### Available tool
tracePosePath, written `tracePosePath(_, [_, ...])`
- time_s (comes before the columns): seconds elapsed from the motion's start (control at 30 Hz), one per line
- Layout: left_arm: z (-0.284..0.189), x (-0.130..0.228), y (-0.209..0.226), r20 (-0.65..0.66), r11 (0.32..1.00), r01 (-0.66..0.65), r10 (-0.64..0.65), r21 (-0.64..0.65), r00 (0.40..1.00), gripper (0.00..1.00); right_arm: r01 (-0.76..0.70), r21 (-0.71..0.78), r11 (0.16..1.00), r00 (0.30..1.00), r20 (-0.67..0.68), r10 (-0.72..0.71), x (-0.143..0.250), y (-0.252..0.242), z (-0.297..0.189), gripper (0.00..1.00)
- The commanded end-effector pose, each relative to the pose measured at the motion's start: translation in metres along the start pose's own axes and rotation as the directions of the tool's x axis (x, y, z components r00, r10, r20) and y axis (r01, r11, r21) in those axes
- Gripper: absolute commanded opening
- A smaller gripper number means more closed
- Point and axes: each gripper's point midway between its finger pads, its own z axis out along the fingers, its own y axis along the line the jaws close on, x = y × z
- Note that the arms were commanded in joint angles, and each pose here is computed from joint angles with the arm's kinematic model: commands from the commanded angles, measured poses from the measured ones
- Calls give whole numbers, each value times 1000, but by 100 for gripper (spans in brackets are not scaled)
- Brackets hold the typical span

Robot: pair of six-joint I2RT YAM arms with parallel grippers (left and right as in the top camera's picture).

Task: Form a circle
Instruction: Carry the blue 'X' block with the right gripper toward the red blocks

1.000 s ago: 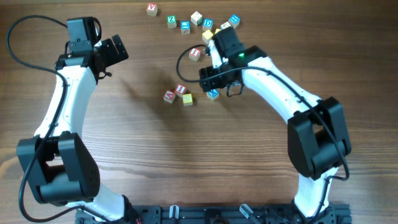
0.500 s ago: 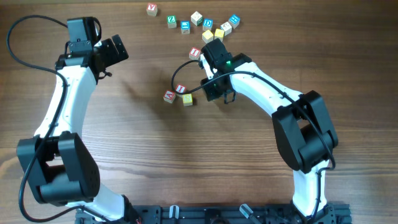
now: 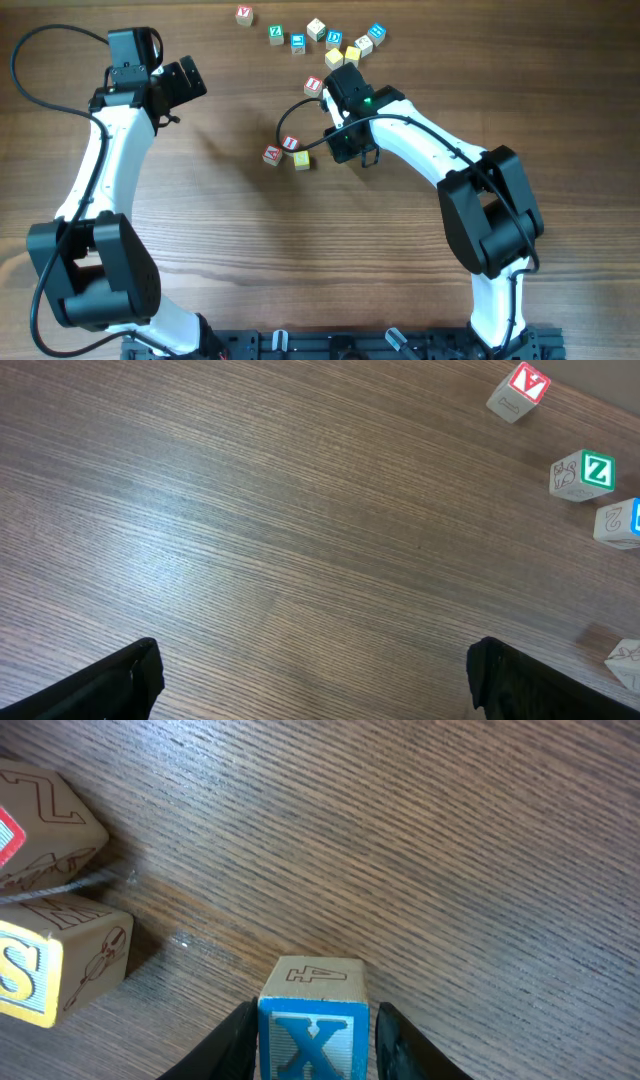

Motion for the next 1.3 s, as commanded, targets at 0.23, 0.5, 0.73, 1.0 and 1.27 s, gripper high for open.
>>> tracePosePath(0.23, [-4,-5,-1,13,1000,11,-11,4,1000,100,-10,13,1000,1000,11,9,-1,0,-12,30])
tracePosePath(0.5, [-4,-5,-1,13,1000,11,-11,4,1000,100,-5,-171,985,984,173,35,-21,54,-100,29])
tracePosePath(0.73, [-4,-5,-1,13,1000,11,-11,4,1000,100,-77,-281,957,991,85,105,7,134,-103,27])
tracePosePath(1.0, [-4,-4,-1,13,1000,11,-11,4,1000,100,-120,-50,991,984,128,126,29,170,-65,29])
tracePosePath(1.27, [-4,-5,-1,13,1000,11,-11,4,1000,100,-152,35,988,987,48,151,46,164,-6,29])
